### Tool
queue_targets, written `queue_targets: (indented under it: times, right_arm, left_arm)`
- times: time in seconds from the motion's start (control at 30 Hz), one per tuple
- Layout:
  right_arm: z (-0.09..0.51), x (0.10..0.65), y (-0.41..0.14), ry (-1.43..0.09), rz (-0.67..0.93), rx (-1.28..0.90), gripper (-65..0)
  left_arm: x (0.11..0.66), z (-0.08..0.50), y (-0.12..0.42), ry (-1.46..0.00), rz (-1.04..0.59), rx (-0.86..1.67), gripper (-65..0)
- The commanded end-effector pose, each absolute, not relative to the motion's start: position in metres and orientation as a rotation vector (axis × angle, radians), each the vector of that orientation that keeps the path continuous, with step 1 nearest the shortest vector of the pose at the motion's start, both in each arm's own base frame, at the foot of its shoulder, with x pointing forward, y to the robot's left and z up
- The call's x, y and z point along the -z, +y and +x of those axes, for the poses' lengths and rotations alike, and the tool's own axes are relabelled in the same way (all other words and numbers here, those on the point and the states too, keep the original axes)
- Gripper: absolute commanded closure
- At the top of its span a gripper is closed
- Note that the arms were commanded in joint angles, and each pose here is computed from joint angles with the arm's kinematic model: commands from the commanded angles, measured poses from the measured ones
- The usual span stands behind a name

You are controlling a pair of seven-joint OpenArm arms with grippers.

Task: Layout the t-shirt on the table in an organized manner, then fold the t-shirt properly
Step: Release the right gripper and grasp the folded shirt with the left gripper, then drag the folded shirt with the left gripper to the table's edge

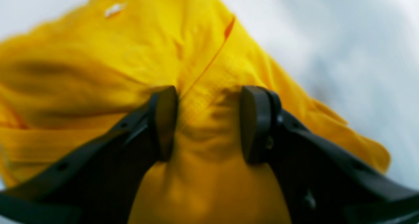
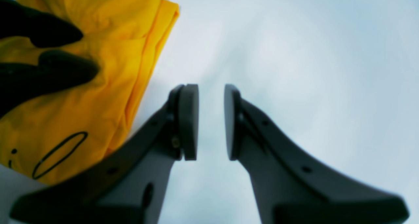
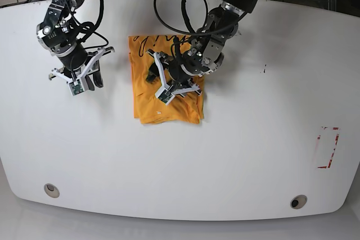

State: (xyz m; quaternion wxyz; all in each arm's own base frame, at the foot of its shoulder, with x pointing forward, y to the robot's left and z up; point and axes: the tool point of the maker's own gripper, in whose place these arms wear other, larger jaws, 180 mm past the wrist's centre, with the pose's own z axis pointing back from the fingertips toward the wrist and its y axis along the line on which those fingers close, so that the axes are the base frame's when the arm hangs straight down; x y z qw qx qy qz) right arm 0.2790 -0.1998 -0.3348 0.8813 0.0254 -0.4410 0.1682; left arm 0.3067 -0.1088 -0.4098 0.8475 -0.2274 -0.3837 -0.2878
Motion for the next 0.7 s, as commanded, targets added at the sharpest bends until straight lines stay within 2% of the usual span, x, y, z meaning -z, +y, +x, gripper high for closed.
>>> queue_targets:
  times: [0.0, 0.2, 0.33, 0.67]
  right_arm:
    - [0.286, 0.321, -0.199, -0.972, 0.054, -0.355, -13.2]
    - [0.286, 0.321, -0.199, -0.972, 0.054, -0.355, -13.2]
    - [0.286, 0.320, -0.200, -0.973, 0.052, -0.357, -13.2]
    - [0.286, 0.320, -0.199, -0.976, 0.058, -0.356, -13.2]
  left_arm:
    - [0.425, 0.301, -0.109, -0.744, -0.466, 0.616, -27.5]
    - [0.449, 0.299, -0.065, -0.699, -0.379, 0.639, -27.5]
    - [0.465, 0.300, -0.017, -0.661, -0.284, 0.665, -27.6]
    - [0.467, 0.296, 0.092, -0.569, -0.131, 0.827, -27.5]
